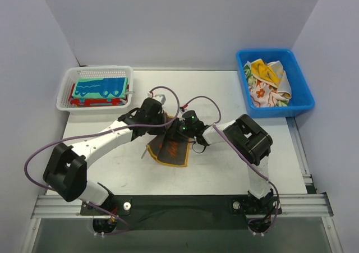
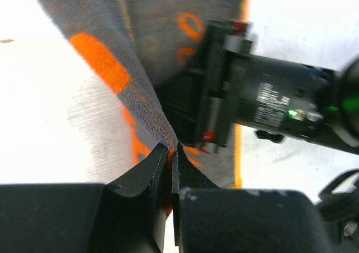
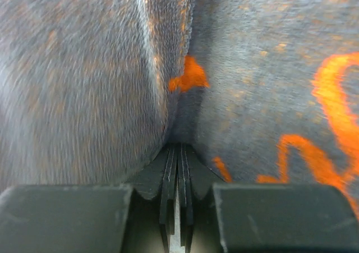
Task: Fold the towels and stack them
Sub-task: Fold the towel
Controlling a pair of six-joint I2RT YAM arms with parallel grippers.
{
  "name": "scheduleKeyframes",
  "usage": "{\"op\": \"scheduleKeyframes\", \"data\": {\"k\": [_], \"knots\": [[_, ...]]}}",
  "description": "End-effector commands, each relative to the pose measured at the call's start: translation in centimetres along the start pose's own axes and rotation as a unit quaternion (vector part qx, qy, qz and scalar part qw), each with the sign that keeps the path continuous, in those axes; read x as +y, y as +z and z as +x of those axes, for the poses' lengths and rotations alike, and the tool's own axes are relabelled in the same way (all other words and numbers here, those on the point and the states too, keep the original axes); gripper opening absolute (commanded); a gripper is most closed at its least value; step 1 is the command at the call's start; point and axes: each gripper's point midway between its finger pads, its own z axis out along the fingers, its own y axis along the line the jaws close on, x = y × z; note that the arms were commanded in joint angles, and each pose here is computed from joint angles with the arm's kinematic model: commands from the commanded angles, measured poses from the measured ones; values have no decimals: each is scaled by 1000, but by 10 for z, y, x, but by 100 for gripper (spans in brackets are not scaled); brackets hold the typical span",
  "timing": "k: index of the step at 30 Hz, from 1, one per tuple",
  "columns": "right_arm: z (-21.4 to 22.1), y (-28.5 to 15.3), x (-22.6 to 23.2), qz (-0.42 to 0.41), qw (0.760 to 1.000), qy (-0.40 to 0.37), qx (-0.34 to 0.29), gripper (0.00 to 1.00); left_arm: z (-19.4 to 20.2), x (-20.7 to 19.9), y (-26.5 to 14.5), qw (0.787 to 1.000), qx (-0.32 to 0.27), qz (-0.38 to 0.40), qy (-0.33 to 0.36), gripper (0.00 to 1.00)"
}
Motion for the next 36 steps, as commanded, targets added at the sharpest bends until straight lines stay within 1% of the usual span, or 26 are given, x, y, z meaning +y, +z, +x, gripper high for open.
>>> {"op": "scheduleKeyframes", "data": {"k": [1, 6, 9, 11, 13, 14, 19, 22, 26, 27, 30, 31, 33, 36], "knots": [[-10, 5, 11, -27, 1000, 4, -15, 0, -8, -25, -5, 999, -5, 9, 53, 13], [-13, 7, 14, -42, 999, 9, -21, 0, 9, -42, 4, 996, 18, 2, 83, 14], [-13, 5, 10, -46, 999, 13, -25, 0, 15, -45, 9, 995, 30, -10, 95, 14], [-16, 4, 11, -50, 998, 13, -29, 1, 25, -46, 13, 992, 49, -17, 111, 14], [-16, 1, 8, -49, 998, 13, -31, 4, 27, -45, 15, 991, 57, -31, 116, 14], [-17, -1, 8, -51, 998, 11, -33, 8, 31, -43, 19, 991, 63, -39, 112, 14], [-24, -18, -5, -38, 998, 13, -49, 16, 30, -25, 22, 991, 60, -87, 84, 14], [-28, -27, -7, -31, 998, 6, -53, 20, 27, -18, 21, 991, 56, -96, 72, 14], [-30, -41, -9, -29, 998, 8, -57, 21, 23, -22, 18, 992, 49, -91, 70, 14], [-34, -47, -4, -34, 997, 6, -64, 21, 21, -22, 18, 992, 47, -90, 69, 14], [-36, -62, -10, -12, 998, -2, -67, 21, 19, -26, 18, 993, 44, -87, 64, 14], [-34, -66, -20, 11, 998, -1, -65, 20, 18, -26, 18, 993, 45, -87, 61, 14], [-35, -78, -24, 29, 997, -20, -70, 19, 16, -29, 19, 994, 43, -84, 60, 14], [-31, -88, -39, 51, 997, -11, -64, 17, 13, -36, 19, 995, 43, -74, 56, 14]]}}
